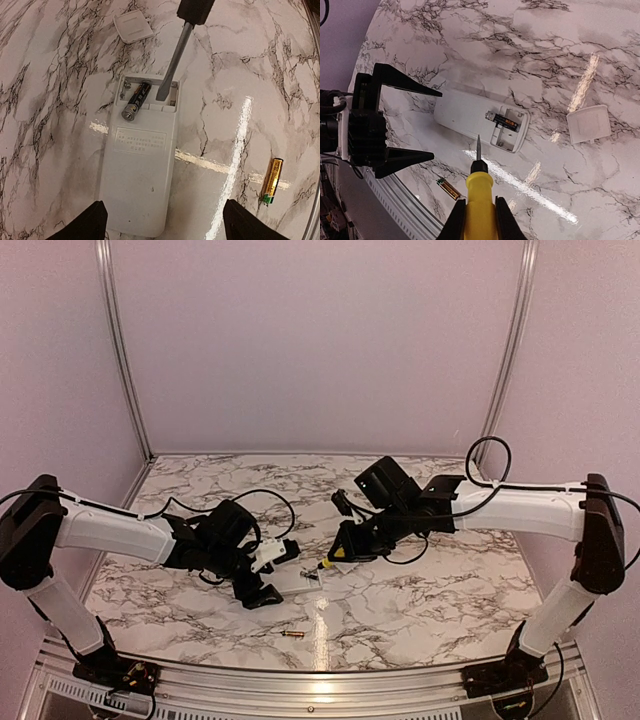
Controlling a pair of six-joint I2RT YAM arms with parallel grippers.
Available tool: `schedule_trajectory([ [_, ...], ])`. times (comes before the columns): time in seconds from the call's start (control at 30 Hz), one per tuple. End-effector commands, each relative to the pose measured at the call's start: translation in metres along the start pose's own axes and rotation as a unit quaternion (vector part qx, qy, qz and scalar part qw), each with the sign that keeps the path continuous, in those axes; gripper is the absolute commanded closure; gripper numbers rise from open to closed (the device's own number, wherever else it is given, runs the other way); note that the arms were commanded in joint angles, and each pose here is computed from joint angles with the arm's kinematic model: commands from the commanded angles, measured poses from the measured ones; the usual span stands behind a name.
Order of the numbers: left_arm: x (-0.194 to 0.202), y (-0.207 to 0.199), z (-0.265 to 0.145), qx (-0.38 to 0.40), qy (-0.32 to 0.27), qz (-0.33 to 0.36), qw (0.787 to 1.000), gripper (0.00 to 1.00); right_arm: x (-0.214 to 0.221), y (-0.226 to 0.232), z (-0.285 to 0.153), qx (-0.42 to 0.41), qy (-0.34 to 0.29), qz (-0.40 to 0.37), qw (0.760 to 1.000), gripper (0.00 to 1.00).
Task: Unload the batteries from the remote control
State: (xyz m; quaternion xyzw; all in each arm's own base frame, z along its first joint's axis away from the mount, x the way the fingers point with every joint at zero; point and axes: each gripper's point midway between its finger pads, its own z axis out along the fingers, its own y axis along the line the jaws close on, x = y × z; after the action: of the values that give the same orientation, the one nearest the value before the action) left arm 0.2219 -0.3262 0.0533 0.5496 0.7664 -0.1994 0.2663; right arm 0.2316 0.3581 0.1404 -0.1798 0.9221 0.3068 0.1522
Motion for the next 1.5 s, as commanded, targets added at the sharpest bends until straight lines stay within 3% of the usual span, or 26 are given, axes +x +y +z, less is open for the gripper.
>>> schedule_trajectory([
  [0.0,-0.001,0.006,0.003,-0.009,0.010,0.043,0.999,0.15,-0.008,0.004,0.005,0.002,-0.001,-0.009,1.000,1.00],
  [0.3,-0.003,0.018,0.009,-0.019,0.029,0.082,0.996,0.11,0.000,-0.008,0.011,0.030,0.016,-0.014,0.999,1.00],
  [0.73,0.003,0.022,0.024,-0.009,0.047,0.083,0.995,0.11,-0.008,-0.018,0.025,0.060,0.018,-0.025,0.998,1.00],
  [1.47,0.012,0.016,0.035,0.036,0.063,0.062,0.995,0.29,-0.033,-0.028,0.026,0.116,0.003,-0.044,0.992,1.00],
])
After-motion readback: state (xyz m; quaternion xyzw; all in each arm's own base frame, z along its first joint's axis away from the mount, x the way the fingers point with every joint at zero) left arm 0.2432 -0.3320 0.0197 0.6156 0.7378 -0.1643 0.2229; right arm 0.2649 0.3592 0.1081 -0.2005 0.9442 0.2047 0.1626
